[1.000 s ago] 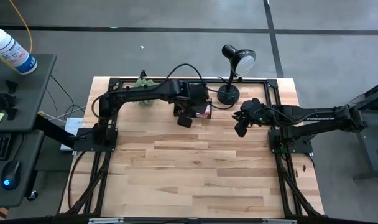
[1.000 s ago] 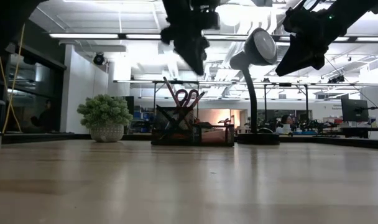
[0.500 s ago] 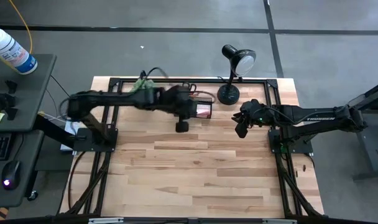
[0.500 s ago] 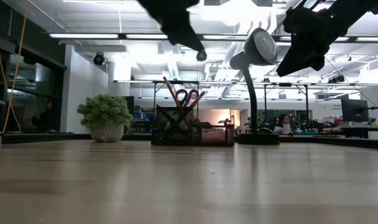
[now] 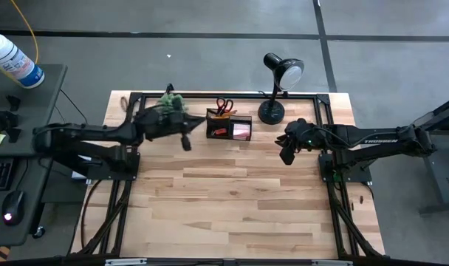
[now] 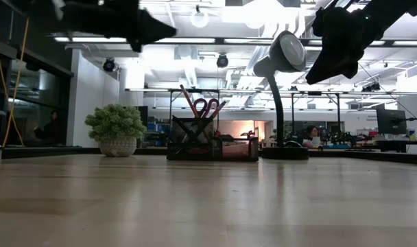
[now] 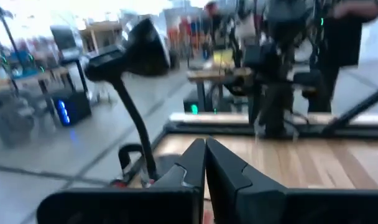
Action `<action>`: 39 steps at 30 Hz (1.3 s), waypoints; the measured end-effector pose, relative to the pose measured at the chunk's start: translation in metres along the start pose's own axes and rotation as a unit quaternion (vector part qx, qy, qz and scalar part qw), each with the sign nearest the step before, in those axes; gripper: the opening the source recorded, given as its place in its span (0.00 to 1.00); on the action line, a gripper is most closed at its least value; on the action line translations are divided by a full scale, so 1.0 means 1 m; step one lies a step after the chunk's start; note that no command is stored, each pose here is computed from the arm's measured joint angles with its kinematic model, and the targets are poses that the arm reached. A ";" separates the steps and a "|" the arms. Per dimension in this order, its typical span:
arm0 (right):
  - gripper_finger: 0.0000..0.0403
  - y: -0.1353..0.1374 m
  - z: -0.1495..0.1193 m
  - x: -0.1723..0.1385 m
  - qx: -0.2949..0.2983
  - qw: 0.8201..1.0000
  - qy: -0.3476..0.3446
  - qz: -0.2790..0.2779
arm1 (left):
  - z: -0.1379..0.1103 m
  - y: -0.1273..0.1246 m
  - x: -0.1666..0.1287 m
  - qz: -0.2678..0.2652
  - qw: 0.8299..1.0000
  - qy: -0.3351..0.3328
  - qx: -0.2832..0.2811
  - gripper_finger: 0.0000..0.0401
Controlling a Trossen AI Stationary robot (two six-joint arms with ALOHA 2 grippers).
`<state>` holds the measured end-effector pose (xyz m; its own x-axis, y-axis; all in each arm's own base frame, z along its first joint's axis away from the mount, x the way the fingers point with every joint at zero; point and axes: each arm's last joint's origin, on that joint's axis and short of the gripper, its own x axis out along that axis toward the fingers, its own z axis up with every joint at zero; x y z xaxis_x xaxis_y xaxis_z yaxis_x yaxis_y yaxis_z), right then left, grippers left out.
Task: Pick and place office supplies into organizer
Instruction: Return to Home Position
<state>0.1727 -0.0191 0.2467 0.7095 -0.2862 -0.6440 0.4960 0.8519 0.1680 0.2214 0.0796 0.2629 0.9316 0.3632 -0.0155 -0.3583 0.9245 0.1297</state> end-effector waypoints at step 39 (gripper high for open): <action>0.19 -0.002 -0.002 0.000 0.112 0.993 0.004 -0.027 | -0.059 0.002 -0.145 0.035 0.983 -0.173 -0.058 0.00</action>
<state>0.1704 -0.0202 0.2442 0.6757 -0.3237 -0.6623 0.6320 0.7169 0.2944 0.0819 0.0360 0.2074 0.8623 0.3846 0.3295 -0.4088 0.9126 0.0046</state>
